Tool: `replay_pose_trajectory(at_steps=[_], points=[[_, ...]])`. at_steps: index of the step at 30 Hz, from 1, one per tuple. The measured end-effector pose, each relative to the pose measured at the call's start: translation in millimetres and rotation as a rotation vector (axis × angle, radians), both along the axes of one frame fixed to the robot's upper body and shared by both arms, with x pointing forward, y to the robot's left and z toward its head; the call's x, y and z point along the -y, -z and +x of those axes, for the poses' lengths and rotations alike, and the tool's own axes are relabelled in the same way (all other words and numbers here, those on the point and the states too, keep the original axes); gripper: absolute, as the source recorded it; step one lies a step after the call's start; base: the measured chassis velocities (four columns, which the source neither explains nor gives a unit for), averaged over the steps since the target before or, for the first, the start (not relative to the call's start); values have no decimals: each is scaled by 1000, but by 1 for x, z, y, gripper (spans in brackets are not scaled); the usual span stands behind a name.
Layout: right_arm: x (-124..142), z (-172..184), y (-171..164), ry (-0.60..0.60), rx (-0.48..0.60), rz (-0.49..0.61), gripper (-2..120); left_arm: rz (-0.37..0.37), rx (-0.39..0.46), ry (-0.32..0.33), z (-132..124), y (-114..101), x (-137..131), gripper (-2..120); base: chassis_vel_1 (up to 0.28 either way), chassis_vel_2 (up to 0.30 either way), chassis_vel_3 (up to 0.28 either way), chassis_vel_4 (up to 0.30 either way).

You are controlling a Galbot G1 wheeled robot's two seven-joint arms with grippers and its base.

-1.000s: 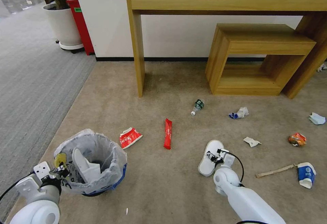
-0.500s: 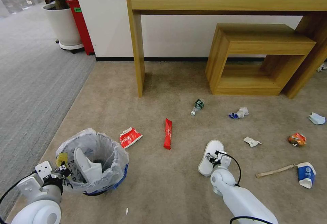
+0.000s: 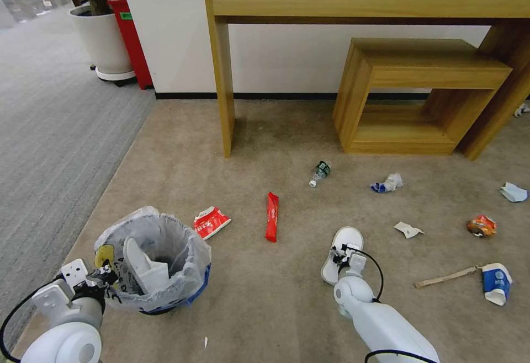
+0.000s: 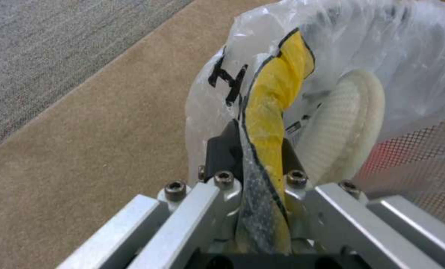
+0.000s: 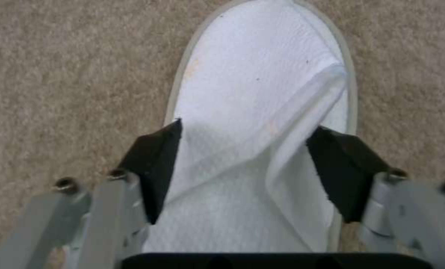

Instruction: Pick up the trash bin and place the garbage on the floor into it.

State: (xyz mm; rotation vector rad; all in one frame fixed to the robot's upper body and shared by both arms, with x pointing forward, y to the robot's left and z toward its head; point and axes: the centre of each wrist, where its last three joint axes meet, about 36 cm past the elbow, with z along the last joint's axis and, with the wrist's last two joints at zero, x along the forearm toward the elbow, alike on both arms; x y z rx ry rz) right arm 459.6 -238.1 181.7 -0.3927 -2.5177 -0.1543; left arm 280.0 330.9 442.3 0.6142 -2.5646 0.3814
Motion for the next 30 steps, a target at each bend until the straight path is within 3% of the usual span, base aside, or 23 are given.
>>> replay_pose_trajectory(at_steps=[3,8,15,20,28,30], points=[[5,-1,3,-7,5,-14,44,-1,0,2,0,0,0,3,0,0,0,0],[9,-1,4,-7,8,-17,31,-2,1,3,1,1,1,3,0,0,0,0],[12,0,-3,-22,63,11,1,1,1,6,2,0,0,3,0,0,0,0],[18,2,-19,-47,144,56,0,2,2,7,2,-1,-1,3,0,0,0,0],[39,5,-83,-153,335,84,0,-12,8,17,3,-8,3,3,0,0,0,0],[41,3,-118,-226,430,104,0,-28,21,26,2,-17,8,3,0,0,0,0]])
